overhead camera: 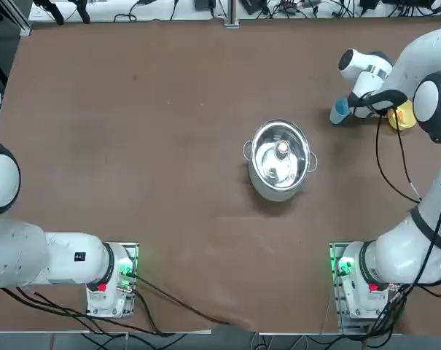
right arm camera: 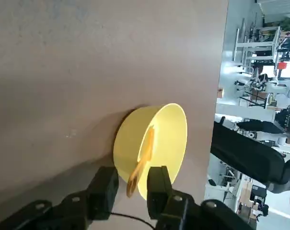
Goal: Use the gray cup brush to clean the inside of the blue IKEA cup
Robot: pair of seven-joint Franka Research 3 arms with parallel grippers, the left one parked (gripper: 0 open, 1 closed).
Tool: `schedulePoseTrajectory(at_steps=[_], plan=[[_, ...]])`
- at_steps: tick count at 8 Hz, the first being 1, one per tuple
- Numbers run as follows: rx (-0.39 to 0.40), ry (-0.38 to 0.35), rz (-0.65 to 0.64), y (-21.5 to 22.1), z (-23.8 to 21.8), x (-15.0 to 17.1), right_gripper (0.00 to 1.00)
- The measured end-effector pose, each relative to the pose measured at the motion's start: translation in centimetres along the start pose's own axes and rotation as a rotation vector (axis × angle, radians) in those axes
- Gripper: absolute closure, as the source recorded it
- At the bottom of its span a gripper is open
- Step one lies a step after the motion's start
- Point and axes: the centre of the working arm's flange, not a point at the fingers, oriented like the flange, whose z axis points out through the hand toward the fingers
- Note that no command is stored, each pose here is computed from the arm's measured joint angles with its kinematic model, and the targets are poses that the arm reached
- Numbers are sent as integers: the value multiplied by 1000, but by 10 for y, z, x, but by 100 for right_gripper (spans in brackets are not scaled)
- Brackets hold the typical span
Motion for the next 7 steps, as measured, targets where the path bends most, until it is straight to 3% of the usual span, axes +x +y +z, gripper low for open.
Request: schedulePoseTrajectory(at_steps=[7], plan=[[-24, -4, 3, 3, -1, 1, 96]])
